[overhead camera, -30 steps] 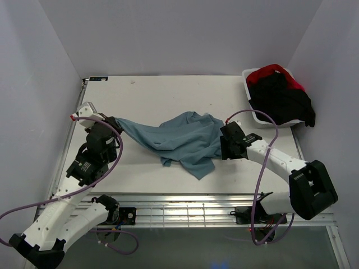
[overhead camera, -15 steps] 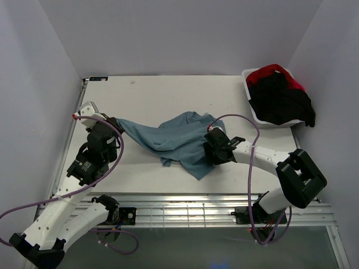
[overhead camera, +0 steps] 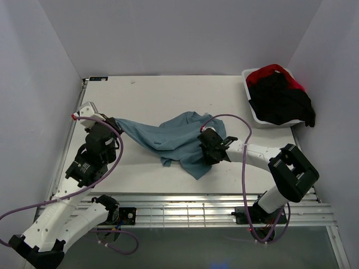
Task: Fold and stack the t-shirts
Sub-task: Flatten out the tshirt
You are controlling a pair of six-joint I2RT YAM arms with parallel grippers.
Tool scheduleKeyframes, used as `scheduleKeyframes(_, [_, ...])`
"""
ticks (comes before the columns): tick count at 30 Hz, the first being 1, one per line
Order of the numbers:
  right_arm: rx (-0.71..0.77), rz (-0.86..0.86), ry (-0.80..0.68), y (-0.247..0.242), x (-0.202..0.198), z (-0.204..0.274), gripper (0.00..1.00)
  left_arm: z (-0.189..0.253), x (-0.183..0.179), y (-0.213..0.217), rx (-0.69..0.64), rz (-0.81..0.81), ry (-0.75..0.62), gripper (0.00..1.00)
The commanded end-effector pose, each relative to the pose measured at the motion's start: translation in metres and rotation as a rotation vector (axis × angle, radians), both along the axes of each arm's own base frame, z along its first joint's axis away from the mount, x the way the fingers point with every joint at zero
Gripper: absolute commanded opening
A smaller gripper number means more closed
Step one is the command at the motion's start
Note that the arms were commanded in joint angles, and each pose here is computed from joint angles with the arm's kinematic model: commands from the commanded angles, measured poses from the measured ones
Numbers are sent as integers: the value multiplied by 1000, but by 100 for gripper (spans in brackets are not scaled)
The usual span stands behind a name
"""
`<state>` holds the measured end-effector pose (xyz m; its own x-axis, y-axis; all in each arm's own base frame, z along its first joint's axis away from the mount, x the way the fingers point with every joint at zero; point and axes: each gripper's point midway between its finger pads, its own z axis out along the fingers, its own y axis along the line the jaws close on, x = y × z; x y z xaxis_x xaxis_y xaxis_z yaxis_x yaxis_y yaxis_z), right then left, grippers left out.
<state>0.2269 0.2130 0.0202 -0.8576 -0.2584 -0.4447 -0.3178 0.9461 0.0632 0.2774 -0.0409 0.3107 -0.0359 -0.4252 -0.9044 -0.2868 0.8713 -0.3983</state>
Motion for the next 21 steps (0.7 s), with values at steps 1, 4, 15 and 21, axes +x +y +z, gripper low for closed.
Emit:
scheduleKeyframes(1, [-46,-32,-74,-10,12,26,8,6,-4,7,15,18,-14,0])
scheduleKeyframes(4, [-162,-115,-234,-37,43,89,8,20,-5,9,23,20,-33,0])
scheduleKeyframes(15, [-53,-367,-784,-120,126,398,8,113,31,-20,123,-82,-194,0])
scheduleKeyframes(21, [-27,-408,-892,-142,110,454,8,152,35,-68,158,-348,-199,0])
